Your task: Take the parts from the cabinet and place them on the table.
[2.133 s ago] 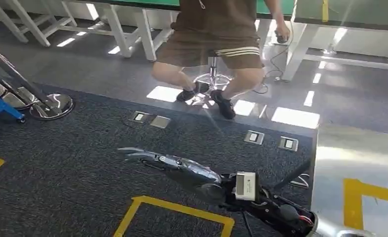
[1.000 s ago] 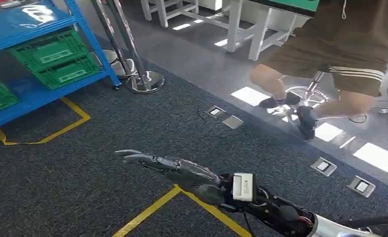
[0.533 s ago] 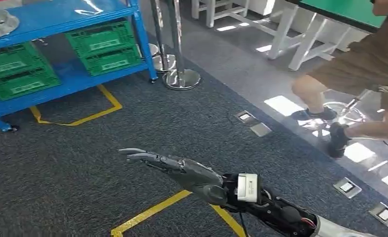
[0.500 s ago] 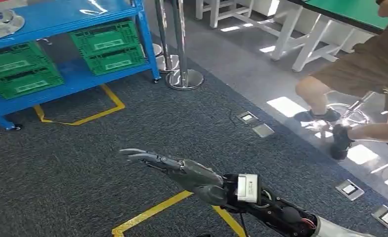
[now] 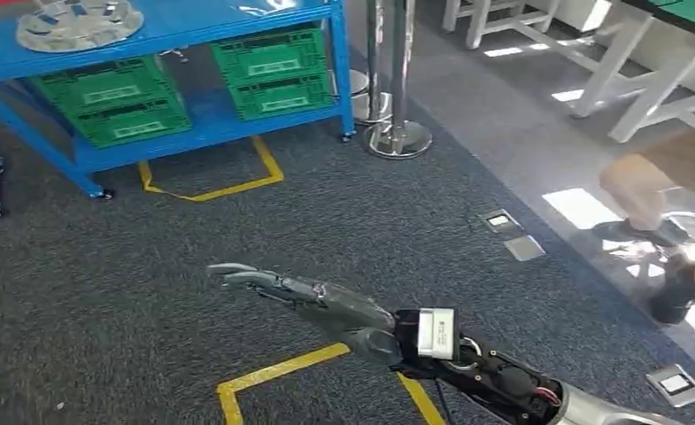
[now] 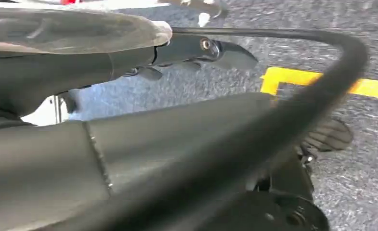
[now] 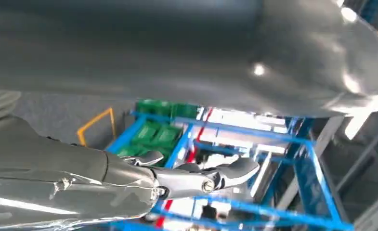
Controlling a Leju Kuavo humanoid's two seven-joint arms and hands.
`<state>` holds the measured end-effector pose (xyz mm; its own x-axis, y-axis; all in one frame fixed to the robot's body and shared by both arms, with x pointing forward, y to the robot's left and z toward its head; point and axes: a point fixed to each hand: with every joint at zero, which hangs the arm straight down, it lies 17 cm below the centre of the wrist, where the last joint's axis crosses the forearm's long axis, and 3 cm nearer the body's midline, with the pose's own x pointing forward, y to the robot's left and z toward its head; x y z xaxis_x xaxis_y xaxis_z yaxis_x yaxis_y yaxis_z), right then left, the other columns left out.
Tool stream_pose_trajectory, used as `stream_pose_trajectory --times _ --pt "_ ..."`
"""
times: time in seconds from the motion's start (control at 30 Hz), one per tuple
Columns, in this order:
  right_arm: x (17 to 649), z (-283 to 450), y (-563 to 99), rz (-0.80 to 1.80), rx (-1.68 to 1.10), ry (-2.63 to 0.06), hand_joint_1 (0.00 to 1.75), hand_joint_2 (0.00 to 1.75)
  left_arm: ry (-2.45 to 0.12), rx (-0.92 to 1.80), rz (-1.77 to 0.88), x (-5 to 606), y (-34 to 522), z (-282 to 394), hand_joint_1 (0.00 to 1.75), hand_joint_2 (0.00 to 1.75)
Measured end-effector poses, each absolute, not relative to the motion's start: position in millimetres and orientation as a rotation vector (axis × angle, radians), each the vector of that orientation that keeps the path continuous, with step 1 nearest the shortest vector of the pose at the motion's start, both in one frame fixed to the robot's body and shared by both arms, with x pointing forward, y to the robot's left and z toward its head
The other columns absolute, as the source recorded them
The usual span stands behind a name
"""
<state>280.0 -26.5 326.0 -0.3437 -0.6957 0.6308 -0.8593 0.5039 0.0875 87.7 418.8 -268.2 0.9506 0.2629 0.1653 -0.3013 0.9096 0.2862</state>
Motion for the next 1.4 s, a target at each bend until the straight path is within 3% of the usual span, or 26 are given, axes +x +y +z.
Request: stream_pose_trajectory --times 0.33,0.67,1.4 --pt "283.6 330.4 -30.2 0.314 1.288 -2.13 0.0 0.0 -0.124 0.326 0.294 83.3 426.0 -267.6 0.0 0.0" --pt "319.7 316.4 -83.6 0.081 1.133 -2.156 0.0 0.0 -0.113 0.32 0.309 80.5 423.2 -268.5 0.0 0.0" --pt "333.1 302.4 -134.6 0.028 0.966 -2.193 0.0 0.0 -0.129 0.314 0.295 87.7 421.4 -267.8 0.0 0.0"
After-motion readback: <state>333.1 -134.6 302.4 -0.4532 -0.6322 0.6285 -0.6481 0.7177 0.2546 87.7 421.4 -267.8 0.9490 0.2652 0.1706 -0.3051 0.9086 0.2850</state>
